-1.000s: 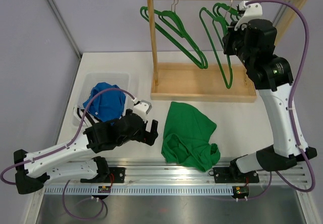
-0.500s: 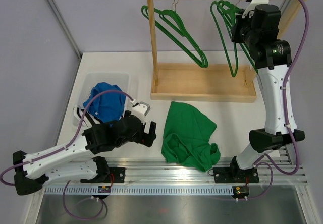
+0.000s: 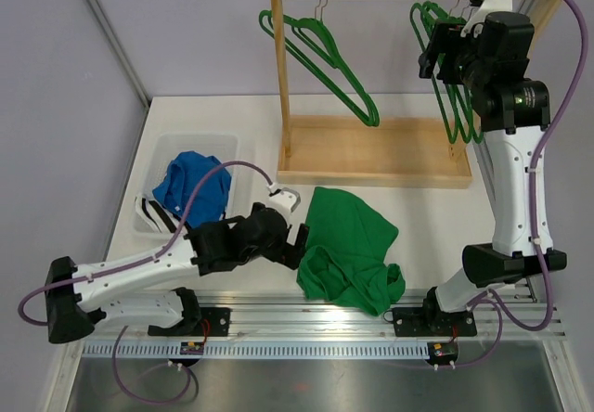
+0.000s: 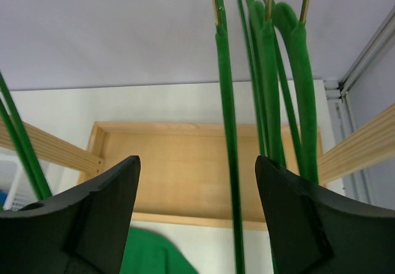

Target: Remove the tank top from the hanger

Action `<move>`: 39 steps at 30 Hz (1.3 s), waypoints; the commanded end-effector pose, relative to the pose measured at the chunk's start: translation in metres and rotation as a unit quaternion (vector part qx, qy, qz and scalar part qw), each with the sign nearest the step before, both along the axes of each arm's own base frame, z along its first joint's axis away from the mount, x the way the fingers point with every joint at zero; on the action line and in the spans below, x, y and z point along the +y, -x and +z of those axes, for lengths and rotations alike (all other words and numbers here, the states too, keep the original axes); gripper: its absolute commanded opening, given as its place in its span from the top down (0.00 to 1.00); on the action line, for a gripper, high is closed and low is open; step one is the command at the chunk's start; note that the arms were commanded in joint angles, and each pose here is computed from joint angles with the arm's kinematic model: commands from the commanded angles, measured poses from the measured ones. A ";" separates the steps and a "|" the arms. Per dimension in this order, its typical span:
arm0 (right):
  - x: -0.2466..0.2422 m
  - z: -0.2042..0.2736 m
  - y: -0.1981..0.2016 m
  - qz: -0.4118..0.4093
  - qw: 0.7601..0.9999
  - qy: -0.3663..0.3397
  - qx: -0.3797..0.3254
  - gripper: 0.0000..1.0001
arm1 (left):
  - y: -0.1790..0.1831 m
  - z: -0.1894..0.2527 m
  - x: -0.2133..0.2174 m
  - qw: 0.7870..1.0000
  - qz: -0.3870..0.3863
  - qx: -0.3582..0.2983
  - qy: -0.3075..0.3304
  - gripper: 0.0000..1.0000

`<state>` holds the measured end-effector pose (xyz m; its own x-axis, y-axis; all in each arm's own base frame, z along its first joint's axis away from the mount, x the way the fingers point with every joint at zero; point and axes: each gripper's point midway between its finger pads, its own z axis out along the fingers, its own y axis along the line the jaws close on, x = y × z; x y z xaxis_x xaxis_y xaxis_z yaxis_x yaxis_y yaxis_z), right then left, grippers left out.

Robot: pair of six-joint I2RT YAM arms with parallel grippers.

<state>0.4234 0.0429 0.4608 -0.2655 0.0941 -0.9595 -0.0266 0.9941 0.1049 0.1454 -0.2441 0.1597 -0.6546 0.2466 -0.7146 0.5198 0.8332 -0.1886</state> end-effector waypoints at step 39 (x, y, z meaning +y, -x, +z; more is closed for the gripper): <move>0.069 0.034 0.283 0.272 0.942 -0.110 -0.163 0.00 | -0.058 0.019 -0.001 0.973 0.155 -0.087 -0.145 1.00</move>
